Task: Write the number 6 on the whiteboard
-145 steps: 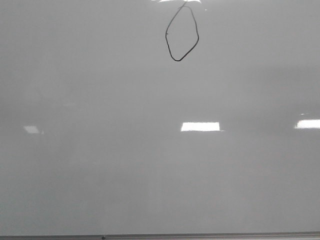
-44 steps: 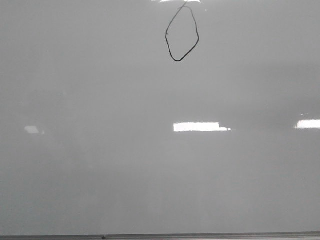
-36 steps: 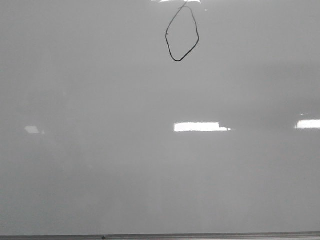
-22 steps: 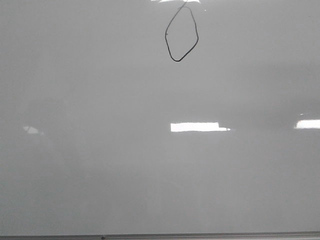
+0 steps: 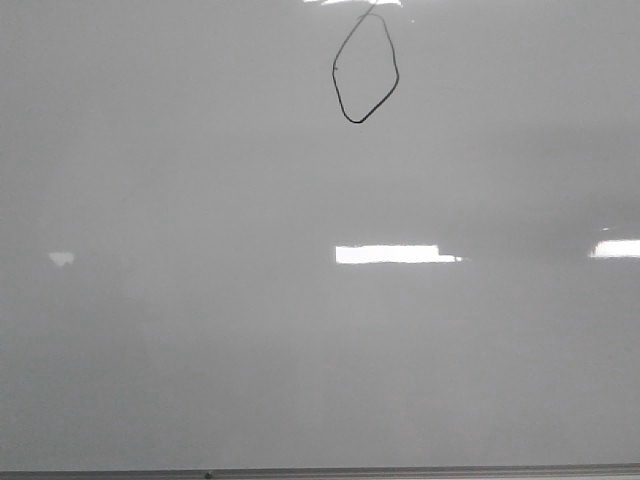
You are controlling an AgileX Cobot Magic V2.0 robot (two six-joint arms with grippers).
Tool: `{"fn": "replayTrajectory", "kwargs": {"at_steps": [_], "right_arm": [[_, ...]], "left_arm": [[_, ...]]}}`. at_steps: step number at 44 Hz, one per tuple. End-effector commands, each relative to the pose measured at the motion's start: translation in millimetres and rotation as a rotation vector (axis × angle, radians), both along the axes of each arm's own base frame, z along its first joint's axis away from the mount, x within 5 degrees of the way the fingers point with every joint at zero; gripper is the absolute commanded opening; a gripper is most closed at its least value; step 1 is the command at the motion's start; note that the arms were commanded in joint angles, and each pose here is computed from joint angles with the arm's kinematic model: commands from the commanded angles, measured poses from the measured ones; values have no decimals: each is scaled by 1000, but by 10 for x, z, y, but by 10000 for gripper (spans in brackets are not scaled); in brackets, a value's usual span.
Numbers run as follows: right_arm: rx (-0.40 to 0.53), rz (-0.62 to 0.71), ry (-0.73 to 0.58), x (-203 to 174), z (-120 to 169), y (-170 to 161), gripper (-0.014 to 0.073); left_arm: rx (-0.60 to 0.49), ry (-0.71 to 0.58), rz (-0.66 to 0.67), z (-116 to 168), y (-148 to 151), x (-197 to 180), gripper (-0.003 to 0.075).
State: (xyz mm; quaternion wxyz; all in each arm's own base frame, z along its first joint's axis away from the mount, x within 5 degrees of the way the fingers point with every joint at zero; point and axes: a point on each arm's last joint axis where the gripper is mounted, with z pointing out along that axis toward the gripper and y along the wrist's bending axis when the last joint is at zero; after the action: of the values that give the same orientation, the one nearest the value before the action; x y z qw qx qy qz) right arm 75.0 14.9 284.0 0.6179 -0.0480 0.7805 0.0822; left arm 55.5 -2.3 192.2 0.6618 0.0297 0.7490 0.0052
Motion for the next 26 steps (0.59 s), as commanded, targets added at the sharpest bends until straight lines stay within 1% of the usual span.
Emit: {"fn": "replayTrajectory", "kwargs": {"at_steps": [1,26], "right_arm": [[16,-9,-97,10,150,-6,-68],[16,-9,-97,10,150,-6,-68]], "left_arm": [[-22,-143,4,111,5,-3,-20],[-22,-147,5,116,5,-2,-20]]}}
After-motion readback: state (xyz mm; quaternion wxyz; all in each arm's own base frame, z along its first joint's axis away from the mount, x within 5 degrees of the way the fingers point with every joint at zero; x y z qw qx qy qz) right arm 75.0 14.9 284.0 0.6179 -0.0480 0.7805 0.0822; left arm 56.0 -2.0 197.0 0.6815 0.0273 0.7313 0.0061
